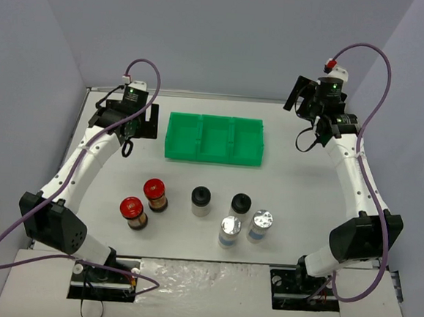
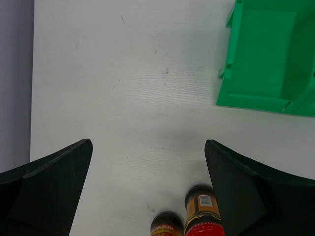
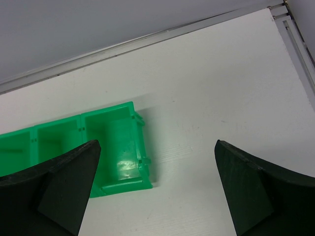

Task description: Organize the condiment bottles

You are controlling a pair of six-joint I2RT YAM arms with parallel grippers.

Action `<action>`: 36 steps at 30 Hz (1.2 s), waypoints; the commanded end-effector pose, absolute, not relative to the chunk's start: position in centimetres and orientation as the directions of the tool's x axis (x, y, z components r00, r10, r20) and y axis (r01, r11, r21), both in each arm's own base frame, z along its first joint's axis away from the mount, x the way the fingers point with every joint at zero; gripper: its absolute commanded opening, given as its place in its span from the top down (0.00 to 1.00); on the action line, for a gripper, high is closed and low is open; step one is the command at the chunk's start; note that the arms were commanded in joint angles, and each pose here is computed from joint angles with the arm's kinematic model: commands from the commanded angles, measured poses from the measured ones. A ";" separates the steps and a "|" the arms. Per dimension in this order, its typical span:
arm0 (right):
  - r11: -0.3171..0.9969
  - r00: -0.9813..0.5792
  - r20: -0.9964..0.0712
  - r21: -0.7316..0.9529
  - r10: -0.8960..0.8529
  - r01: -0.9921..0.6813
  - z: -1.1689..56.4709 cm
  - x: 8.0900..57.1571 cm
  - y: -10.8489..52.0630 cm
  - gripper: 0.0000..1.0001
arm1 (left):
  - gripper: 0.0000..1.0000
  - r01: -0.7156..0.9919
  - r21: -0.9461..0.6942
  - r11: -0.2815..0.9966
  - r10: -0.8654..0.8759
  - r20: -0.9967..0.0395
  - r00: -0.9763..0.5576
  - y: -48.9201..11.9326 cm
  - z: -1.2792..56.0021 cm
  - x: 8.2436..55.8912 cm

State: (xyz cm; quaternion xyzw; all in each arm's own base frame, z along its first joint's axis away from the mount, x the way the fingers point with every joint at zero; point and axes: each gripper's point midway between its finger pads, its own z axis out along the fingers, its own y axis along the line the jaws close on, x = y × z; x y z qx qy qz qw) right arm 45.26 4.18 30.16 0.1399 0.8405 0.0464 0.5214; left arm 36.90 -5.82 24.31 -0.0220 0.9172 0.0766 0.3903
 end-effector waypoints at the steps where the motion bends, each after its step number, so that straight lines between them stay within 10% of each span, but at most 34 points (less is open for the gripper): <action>1: 0.950 -0.311 -0.900 0.271 0.307 0.154 33.9 44.9 4.3 0.00 | 0.03 -0.127 0.098 0.987 -0.003 -0.783 -0.622 -5.4 27.8 37.0; 15: 0.943 -0.353 -0.878 0.329 0.324 0.047 33.9 45.0 6.9 0.01 | 0.03 -0.091 0.067 0.994 -0.005 -0.777 -0.629 -6.6 27.9 37.2; 36: 0.974 -0.624 -0.758 0.227 0.190 0.022 25.1 33.1 10.4 0.33 | 0.17 0.063 -0.037 0.997 0.017 -0.718 -0.695 -11.3 24.7 31.8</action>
